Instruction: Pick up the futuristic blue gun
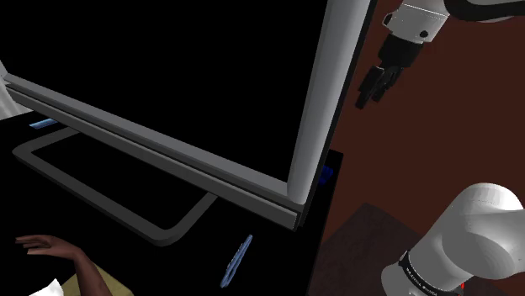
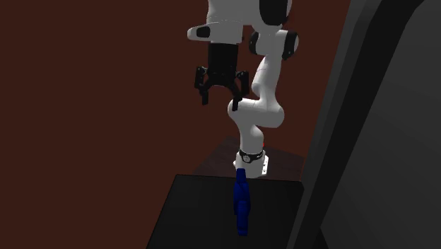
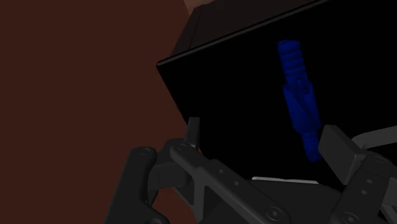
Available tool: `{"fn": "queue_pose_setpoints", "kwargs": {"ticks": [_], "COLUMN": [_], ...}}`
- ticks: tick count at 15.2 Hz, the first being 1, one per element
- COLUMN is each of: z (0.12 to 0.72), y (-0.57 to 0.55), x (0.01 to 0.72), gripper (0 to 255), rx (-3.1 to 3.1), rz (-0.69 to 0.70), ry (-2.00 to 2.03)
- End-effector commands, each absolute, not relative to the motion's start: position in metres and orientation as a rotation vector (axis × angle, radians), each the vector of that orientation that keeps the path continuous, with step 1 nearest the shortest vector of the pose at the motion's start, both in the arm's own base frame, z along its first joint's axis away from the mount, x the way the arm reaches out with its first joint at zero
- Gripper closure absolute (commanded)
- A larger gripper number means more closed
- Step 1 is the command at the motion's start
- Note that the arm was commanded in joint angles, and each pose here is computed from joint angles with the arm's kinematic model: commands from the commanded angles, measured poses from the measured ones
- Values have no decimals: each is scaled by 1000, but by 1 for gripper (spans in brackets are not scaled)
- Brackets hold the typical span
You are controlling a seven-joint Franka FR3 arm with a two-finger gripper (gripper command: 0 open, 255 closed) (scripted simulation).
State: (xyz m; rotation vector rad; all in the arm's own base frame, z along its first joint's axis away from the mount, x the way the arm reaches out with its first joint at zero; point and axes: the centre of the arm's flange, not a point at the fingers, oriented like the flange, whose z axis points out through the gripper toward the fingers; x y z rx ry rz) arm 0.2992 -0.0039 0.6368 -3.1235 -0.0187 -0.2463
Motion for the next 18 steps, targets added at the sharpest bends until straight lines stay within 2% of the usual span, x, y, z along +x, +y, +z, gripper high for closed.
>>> {"fn": "queue_pose_setpoints", "kwargs": {"ticks": [1,18], "z": [637,486], "y": [-4,112], "x": [299,418], "gripper": [0,0], "rx": [-3124,-3088], "rz": [-246,-169], "ry": [-19,-162]}}
